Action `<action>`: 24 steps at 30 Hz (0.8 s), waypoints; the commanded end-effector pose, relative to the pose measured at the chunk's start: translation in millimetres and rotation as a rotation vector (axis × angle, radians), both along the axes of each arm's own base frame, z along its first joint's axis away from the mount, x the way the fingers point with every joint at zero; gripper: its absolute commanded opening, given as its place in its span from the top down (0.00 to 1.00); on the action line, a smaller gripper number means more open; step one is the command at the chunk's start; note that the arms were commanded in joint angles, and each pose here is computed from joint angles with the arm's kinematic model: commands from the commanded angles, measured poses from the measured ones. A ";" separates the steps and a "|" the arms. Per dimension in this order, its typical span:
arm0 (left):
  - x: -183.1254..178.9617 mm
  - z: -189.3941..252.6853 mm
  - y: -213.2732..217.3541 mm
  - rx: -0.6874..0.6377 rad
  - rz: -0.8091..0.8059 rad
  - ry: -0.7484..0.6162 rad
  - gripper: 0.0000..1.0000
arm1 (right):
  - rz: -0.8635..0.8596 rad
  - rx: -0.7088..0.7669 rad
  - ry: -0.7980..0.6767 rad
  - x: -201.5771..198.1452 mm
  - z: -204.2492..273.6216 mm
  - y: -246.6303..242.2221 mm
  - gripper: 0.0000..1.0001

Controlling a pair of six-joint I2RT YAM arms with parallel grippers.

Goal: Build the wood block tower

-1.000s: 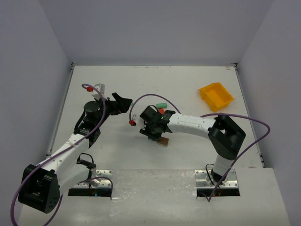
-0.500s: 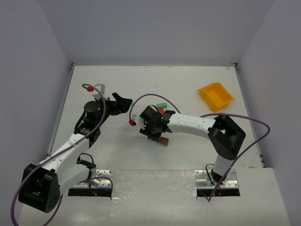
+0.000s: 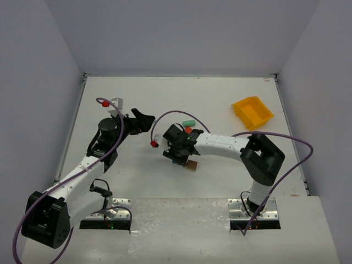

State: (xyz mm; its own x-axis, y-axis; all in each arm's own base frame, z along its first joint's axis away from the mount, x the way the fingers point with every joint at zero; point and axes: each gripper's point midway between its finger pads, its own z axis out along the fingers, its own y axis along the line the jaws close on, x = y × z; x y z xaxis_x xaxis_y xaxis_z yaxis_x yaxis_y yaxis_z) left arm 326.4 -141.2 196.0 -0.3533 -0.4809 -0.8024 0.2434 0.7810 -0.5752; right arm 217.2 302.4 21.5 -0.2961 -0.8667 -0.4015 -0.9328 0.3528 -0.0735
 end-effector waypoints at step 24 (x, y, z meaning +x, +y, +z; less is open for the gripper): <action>5.1 19.0 -2.8 -0.021 -0.022 -0.068 0.00 | 0.017 0.075 -0.090 13.5 33.4 19.6 0.77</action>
State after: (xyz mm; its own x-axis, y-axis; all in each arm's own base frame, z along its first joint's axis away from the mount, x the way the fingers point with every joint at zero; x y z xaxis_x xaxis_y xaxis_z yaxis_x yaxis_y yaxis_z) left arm 325.5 -144.5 196.0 -0.3623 -0.4766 -0.8010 0.2596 0.7738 -0.5778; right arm 218.3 301.5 21.9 -0.2863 -0.8727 -0.3954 -0.9331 0.3477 -0.0919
